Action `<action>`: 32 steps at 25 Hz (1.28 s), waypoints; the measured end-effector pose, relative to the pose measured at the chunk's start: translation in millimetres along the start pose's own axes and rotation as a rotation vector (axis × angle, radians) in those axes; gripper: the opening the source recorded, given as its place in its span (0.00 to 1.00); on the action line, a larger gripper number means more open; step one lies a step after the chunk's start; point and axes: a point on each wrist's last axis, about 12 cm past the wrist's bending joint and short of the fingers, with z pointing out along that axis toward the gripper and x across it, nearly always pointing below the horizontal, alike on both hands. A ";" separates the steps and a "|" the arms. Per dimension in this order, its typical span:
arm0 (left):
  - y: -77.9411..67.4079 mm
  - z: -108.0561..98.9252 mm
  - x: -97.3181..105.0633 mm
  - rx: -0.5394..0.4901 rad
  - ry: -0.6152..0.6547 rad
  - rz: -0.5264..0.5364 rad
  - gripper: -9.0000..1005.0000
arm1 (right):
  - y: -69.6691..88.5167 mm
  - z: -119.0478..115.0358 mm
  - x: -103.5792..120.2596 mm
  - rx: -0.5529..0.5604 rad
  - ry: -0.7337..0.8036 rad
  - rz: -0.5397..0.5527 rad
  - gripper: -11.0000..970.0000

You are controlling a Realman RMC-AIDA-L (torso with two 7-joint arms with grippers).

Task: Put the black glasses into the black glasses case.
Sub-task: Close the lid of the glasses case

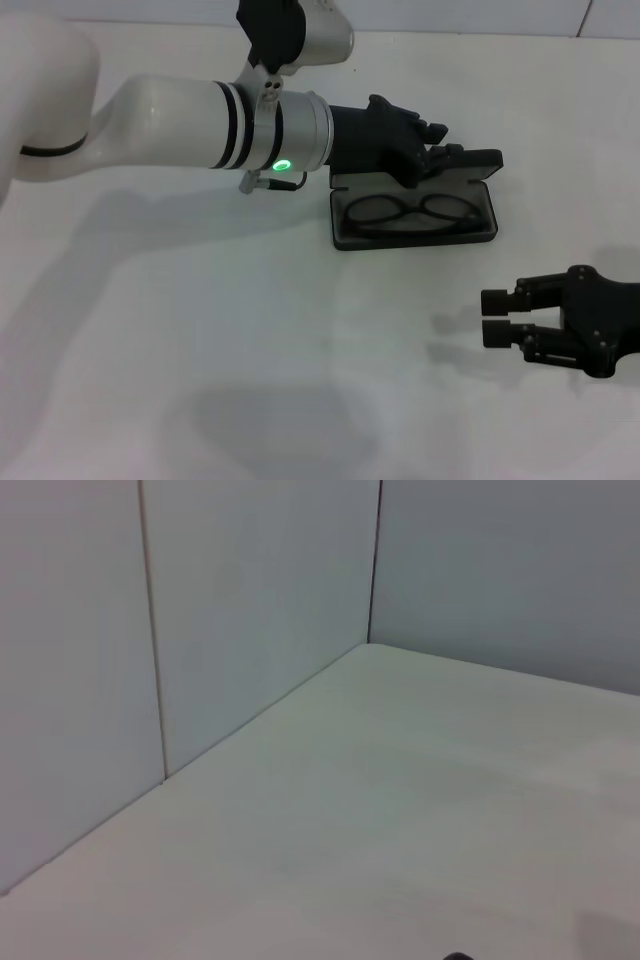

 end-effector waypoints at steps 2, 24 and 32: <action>0.0 0.0 1.6 0.000 0.004 -0.006 0.29 | 0.2 0.2 0.8 0.000 0.003 0.001 0.37; -10.2 0.3 15.8 0.059 0.041 -0.020 0.29 | -0.1 0.8 3.8 0.010 0.001 0.013 0.37; -15.0 -0.5 20.2 0.090 0.050 -0.025 0.29 | -0.3 0.8 3.9 0.011 0.002 0.013 0.37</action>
